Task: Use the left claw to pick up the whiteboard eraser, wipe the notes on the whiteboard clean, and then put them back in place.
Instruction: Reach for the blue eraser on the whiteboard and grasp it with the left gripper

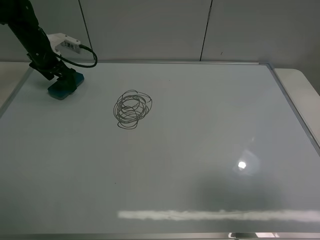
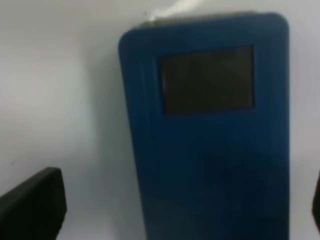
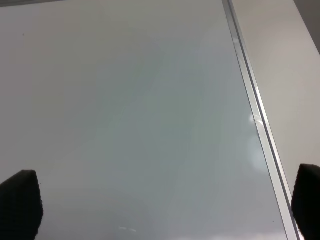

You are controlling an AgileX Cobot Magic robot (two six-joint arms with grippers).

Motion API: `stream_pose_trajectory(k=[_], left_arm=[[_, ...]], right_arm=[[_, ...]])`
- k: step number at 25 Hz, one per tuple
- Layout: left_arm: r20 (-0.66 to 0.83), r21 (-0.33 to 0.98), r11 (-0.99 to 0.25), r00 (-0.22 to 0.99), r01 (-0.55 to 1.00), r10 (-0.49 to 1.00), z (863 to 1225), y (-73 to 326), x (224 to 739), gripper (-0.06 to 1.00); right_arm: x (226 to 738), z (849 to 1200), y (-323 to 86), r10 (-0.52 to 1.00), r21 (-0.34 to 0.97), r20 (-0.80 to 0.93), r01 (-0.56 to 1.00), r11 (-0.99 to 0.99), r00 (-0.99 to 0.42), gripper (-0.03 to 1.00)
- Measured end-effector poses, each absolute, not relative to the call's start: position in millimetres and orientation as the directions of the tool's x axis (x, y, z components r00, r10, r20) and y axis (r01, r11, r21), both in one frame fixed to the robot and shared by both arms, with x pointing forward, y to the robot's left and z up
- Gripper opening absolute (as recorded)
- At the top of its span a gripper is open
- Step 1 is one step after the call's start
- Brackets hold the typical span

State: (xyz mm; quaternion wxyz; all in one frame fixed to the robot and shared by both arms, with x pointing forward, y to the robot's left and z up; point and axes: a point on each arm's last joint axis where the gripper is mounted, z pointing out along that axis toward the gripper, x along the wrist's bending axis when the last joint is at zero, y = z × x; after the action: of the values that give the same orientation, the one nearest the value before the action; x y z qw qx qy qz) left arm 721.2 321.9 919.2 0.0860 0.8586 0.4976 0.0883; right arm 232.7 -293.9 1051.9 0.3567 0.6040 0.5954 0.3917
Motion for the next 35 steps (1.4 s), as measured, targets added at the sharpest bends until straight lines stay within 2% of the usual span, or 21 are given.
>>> stream_pose_trajectory(k=[27,29,30,31,32,35], left_arm=[[0.072,0.242,-0.507,0.506,0.827,0.860,913.8,321.7,723.1,0.99],[0.070,0.243,-0.505,0.505,0.828,0.860,913.8,321.5,723.1,0.89],[0.064,0.245,-0.502,0.503,0.829,0.862,913.8,321.0,723.0,0.77],[0.055,0.246,-0.498,0.501,0.832,0.864,913.8,320.4,722.7,0.61],[0.045,0.246,-0.495,0.501,0.833,0.865,913.7,319.6,722.2,0.54],[0.021,0.246,-0.487,0.497,0.838,0.867,913.6,317.9,721.2,0.55]], right_arm=[[232.7,1051.9,-293.9,0.999,0.897,0.048,0.440,-0.037,-0.016,0.99],[232.7,1051.9,-293.9,0.999,0.897,0.048,0.440,-0.037,-0.016,0.99],[232.7,1051.9,-293.9,0.999,0.897,0.048,0.440,-0.037,-0.016,0.99],[232.7,1051.9,-293.9,0.999,0.897,0.048,0.440,-0.037,-0.016,0.99],[232.7,1051.9,-293.9,0.999,0.897,0.048,0.440,-0.037,-0.016,0.99],[232.7,1051.9,-293.9,0.999,0.897,0.048,0.440,-0.037,-0.016,0.99]])
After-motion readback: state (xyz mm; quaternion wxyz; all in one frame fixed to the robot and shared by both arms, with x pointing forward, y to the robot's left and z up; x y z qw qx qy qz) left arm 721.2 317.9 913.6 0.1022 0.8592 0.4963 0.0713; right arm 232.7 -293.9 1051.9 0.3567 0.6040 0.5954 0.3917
